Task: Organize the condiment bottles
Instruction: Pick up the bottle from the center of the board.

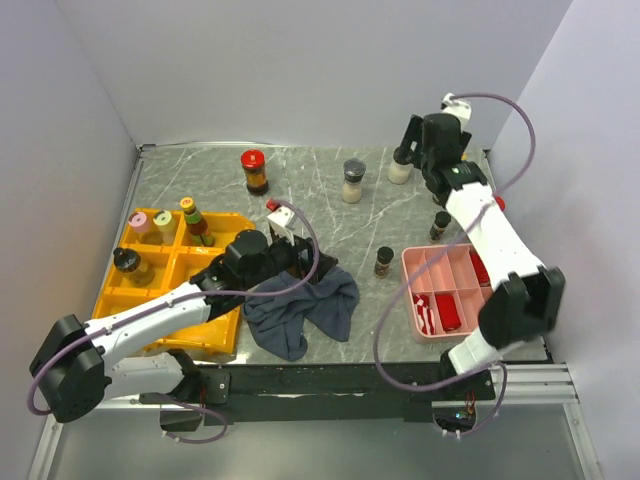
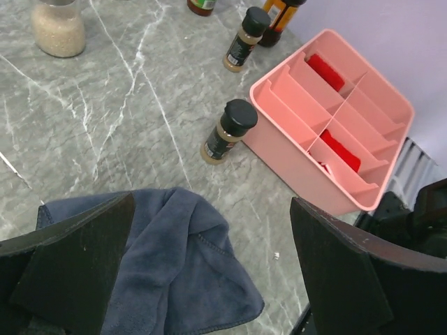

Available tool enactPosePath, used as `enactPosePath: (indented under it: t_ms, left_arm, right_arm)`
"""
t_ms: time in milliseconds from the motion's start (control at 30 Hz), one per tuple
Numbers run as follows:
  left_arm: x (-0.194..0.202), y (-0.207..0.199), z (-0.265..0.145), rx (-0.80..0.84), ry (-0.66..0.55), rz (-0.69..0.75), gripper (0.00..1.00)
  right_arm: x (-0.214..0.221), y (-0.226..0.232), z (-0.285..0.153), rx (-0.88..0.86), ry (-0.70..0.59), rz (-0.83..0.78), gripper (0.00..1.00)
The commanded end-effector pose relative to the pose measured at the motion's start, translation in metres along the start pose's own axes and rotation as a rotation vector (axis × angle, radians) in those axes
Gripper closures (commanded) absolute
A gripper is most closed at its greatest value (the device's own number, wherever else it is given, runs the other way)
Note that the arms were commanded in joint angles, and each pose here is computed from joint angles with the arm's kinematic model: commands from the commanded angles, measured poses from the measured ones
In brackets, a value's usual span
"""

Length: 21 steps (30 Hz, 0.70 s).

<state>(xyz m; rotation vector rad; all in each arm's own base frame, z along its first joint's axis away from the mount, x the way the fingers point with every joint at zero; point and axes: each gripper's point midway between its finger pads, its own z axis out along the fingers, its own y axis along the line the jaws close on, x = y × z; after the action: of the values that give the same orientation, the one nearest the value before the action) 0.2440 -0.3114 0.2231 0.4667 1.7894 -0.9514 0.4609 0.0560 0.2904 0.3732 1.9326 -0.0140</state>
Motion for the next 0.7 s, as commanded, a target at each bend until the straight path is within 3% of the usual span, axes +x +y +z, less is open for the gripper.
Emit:
enactPosePath:
  t_ms: [0,233,267,333,667]
  left_arm:
    - [-0.011,-0.011,-0.001,-0.007,-0.061,0.067,0.01]
    - [0.001,-0.017,0.005,-0.038,-0.038,0.1,0.01]
    - [0.001,-0.018,0.005,-0.036,-0.04,0.096,0.01]
    - [0.001,-0.018,0.005,-0.035,-0.042,0.1,0.01]
    - [-0.012,-0.013,-0.007,-0.074,-0.115,0.08,0.0]
  right_arm:
    - [-0.02,0.014,0.041,-0.016,-0.041,-0.02,0.11]
    - [-0.022,0.013,0.121,0.025,-0.01,-0.029,0.18]
    - [0.002,0.01,0.14,0.042,0.055,-0.045,0.17]
    - [-0.007,0.009,0.151,0.049,0.049,-0.03,0.16]
    - [0.034,0.019,0.202,0.019,0.096,-0.048,0.13]
